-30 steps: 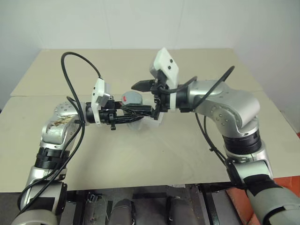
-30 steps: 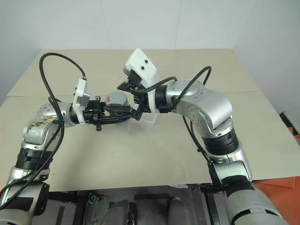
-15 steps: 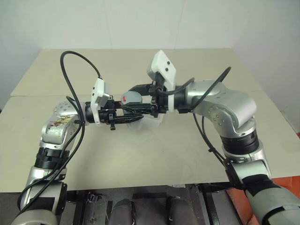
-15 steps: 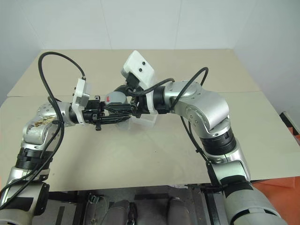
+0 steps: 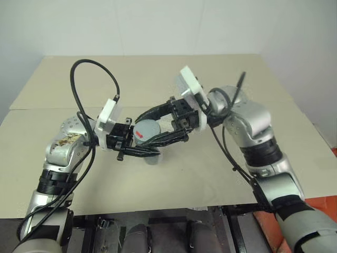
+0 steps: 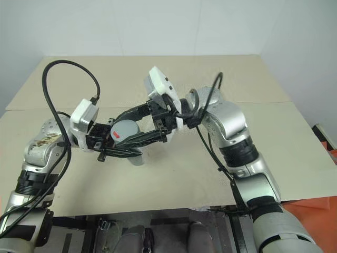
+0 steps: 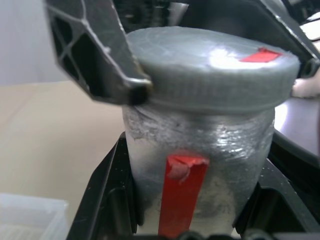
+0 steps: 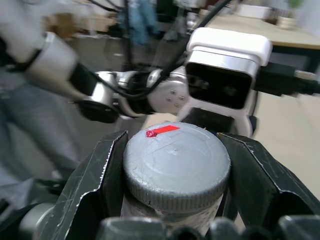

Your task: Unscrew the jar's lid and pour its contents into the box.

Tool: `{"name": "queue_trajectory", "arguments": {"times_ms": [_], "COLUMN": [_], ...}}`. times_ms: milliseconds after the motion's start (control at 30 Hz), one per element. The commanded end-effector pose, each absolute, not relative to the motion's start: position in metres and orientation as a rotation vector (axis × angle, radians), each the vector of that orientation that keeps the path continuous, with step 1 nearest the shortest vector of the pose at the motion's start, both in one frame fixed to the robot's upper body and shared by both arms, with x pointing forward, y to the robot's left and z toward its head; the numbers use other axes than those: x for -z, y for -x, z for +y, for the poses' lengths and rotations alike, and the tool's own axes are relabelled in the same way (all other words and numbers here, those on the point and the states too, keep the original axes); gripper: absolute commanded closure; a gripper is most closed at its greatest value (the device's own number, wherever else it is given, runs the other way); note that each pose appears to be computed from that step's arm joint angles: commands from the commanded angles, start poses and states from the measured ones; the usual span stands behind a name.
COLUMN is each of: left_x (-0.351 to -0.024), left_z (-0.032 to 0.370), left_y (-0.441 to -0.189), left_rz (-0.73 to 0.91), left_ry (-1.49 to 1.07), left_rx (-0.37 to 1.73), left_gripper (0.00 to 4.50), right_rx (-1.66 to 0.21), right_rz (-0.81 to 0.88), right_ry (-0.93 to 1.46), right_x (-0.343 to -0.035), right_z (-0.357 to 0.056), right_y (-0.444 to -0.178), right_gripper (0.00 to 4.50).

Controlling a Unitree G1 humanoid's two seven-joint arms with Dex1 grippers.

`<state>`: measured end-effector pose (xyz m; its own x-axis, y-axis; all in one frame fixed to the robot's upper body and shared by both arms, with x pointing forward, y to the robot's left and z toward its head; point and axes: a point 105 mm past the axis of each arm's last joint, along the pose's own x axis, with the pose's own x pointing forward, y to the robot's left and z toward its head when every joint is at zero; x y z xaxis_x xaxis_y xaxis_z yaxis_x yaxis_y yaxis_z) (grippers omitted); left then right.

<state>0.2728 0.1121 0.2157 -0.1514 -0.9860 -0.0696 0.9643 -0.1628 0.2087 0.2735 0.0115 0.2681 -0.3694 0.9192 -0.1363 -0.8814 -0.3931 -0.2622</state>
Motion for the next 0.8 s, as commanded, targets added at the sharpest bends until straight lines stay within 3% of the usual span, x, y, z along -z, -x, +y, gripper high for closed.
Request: {"name": "queue_trajectory", "arguments": {"times_ms": [33,133,300,333,633,800], "left_x": [-0.224,-0.225,-0.223,-0.224,-0.235,-0.232], "left_z": [0.115,0.115,0.123,0.125,0.149,0.147], "left_y": [-0.265,-0.265,-0.267,-0.269,-0.297,-0.306], "left_rz": [-0.166,-0.171,-0.149,-0.148,-0.171,-0.161], "left_ry": [-0.232,-0.236,-0.227,-0.226,-0.144,-0.156], "left_rx": [1.758,1.746,1.698,1.679,1.398,1.335], "left_gripper": [2.58,2.58,2.58,2.58,2.58,2.58], "right_rx": [-2.059,-2.042,-1.927,-1.894,-1.647,-1.51], "right_rz": [-0.214,-0.224,-0.274,-0.286,-0.349,-0.313], "right_ry": [0.397,0.432,0.423,0.427,0.353,0.308], "right_x": [-0.267,-0.265,-0.273,-0.274,-0.292,-0.285], "right_z": [0.015,0.02,0.019,0.016,-0.014,-0.002], "right_y": [-0.273,-0.28,-0.291,-0.293,-0.277,-0.271], "right_gripper": [1.72,1.72,0.14,0.06,0.06,0.06]}}
